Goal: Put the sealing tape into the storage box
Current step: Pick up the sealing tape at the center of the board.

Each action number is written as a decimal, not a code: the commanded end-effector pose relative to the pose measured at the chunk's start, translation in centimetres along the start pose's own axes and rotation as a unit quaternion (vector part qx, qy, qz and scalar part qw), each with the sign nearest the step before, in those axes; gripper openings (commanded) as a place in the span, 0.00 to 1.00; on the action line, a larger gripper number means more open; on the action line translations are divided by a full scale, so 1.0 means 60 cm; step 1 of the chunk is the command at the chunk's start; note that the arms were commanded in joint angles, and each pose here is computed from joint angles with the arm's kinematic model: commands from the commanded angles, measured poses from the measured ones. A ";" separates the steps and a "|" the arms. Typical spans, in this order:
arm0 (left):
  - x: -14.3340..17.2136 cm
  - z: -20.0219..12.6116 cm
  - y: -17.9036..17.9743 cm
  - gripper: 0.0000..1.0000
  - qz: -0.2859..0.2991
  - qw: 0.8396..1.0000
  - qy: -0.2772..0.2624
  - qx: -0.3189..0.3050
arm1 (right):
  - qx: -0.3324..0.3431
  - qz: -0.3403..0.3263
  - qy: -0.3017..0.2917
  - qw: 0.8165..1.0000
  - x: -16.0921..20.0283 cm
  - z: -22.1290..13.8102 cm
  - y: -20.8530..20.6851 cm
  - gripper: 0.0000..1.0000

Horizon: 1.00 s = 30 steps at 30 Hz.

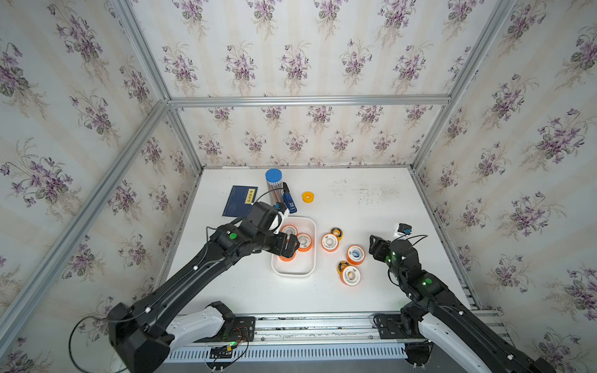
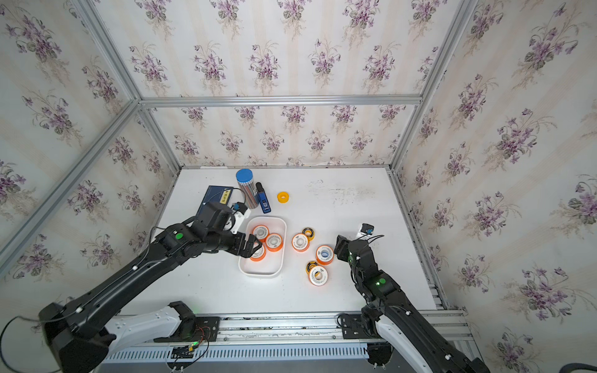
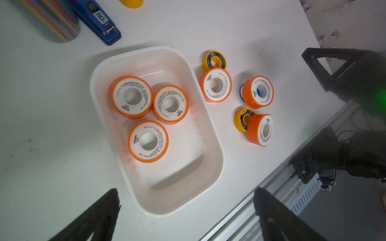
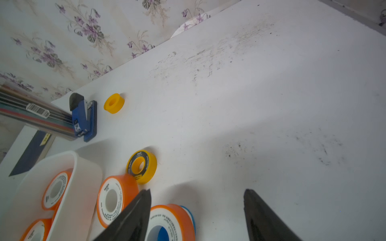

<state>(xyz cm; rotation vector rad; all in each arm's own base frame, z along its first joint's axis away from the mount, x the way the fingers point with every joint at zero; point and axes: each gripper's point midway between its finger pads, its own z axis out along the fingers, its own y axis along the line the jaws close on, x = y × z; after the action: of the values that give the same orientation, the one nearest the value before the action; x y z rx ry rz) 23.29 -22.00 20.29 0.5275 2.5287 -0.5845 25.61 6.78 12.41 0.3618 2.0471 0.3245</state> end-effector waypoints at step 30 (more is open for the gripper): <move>-0.043 0.348 -0.094 0.98 0.232 0.948 0.209 -0.070 | -0.001 0.038 -0.048 0.998 -0.009 -0.017 -0.021 0.78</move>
<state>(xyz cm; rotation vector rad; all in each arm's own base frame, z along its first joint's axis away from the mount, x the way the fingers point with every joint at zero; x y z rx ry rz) 30.35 -37.91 7.42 1.2281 2.6583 -0.1671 24.57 5.20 12.23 0.4466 1.9653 0.3329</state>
